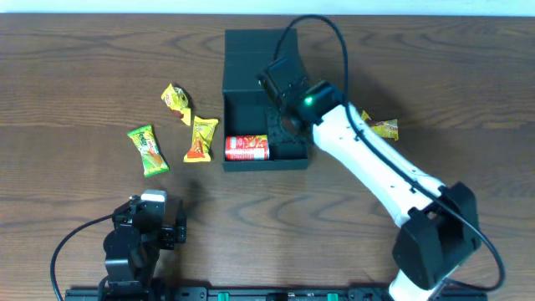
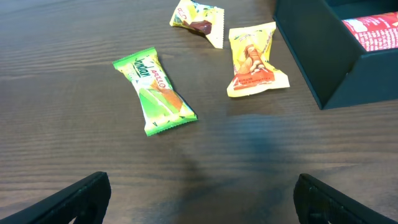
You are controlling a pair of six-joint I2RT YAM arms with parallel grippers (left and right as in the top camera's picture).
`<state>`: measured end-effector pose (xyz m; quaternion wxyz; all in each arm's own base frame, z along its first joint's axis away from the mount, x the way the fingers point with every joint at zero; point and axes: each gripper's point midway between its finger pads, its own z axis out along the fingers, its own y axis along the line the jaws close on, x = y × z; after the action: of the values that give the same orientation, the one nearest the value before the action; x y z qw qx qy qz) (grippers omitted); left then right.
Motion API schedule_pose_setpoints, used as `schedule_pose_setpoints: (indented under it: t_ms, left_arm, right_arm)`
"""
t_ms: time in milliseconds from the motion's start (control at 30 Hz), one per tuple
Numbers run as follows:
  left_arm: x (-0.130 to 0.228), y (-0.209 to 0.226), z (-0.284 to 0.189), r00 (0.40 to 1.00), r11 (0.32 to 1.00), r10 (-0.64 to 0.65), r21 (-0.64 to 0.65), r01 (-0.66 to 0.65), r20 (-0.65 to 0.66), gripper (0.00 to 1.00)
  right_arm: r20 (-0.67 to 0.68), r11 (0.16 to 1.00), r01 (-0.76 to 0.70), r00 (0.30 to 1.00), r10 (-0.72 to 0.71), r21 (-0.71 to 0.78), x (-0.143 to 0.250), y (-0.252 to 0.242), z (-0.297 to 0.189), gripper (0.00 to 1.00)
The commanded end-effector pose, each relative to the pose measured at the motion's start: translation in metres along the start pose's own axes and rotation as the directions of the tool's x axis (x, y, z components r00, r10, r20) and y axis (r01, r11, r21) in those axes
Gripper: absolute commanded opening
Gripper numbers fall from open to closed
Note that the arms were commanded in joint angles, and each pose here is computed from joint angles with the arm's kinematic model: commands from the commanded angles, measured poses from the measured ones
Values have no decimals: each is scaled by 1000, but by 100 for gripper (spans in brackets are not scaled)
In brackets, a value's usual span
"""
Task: Pack container
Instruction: 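Carry the biscuit pack into the box beside the can and release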
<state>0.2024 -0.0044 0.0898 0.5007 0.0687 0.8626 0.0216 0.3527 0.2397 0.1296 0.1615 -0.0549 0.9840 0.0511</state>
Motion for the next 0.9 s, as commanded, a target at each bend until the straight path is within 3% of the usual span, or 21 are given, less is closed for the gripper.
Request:
schedule_pose_setpoints:
  t_ms: [0,567,700,800,867]
  left_arm:
    - [2,2,1,1000,1000,1,-8,-1,-2,95]
    - [2,2,1,1000,1000,1,-8,-1,-2,95]
    - [2,2,1,1000,1000,1,-8,-1,-2,95]
    - [2,2,1,1000,1000,1,-8,-1,-2,95]
    - [2,2,1,1000,1000,1,-8,-1,-2,95]
  right_arm:
    - [-12,991,-127,992,127,53,16,-10,21,41]
    - [-87,989,-106,989,116,106,40,-15,64,40]
    - [-81,987,-103,990,114,126,39,-19,67,46]
    - [-71,986,-100,991,110,134,38,-20,66,61]
    - [-70,987,-93,992,103,132,37,-20,67,61]
